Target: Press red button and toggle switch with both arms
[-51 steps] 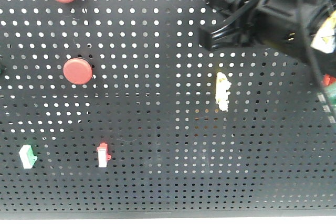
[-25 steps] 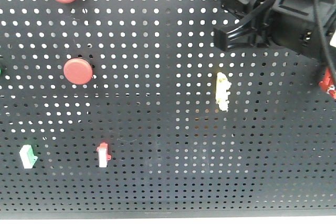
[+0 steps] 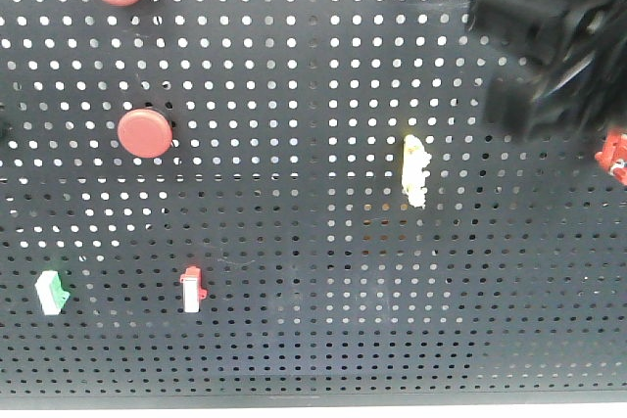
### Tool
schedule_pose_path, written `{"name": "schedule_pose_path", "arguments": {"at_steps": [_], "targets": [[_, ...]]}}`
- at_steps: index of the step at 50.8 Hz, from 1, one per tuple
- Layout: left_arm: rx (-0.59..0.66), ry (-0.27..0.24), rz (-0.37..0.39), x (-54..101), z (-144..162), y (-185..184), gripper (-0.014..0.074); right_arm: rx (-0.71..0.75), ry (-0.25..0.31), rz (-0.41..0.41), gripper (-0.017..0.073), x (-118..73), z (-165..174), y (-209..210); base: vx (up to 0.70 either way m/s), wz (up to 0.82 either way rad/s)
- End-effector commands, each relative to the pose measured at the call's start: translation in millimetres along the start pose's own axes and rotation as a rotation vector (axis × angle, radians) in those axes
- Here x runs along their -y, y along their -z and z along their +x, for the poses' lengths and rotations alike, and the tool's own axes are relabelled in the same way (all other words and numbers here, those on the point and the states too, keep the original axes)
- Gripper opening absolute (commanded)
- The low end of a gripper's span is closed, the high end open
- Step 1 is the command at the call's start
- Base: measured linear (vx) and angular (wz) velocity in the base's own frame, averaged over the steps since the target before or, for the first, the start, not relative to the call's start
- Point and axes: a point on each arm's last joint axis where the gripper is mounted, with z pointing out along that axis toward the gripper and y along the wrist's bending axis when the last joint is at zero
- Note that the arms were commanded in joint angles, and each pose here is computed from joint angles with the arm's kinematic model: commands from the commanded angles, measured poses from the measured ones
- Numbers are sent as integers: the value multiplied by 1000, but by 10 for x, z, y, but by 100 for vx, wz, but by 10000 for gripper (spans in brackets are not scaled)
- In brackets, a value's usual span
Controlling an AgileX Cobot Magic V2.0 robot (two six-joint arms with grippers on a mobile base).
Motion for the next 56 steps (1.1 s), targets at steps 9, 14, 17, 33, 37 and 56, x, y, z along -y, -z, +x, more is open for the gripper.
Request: {"name": "schedule_pose_path", "arguments": {"at_steps": [9, 14, 17, 33, 37, 56], "targets": [[91, 5, -27, -29, -151, 18, 1, 136, 21, -1, 0, 18, -213, 90, 0, 0], [91, 5, -27, -29, -151, 18, 1, 136, 21, -1, 0, 18, -213, 90, 0, 0], [91, 5, -27, -29, -151, 18, 1, 136, 21, -1, 0, 18, -213, 90, 0, 0], [60, -113, -121, -126, 196, 373, 1, 137, 21, -1, 0, 18, -214, 90, 0, 0], [3, -77, -205, -197, 550, 592, 1, 137, 21, -1, 0, 18, -214, 90, 0, 0], [-141, -175, -479, -201, 1849, 1558, 1, 137, 21, -1, 0, 18, -214, 90, 0, 0]]}}
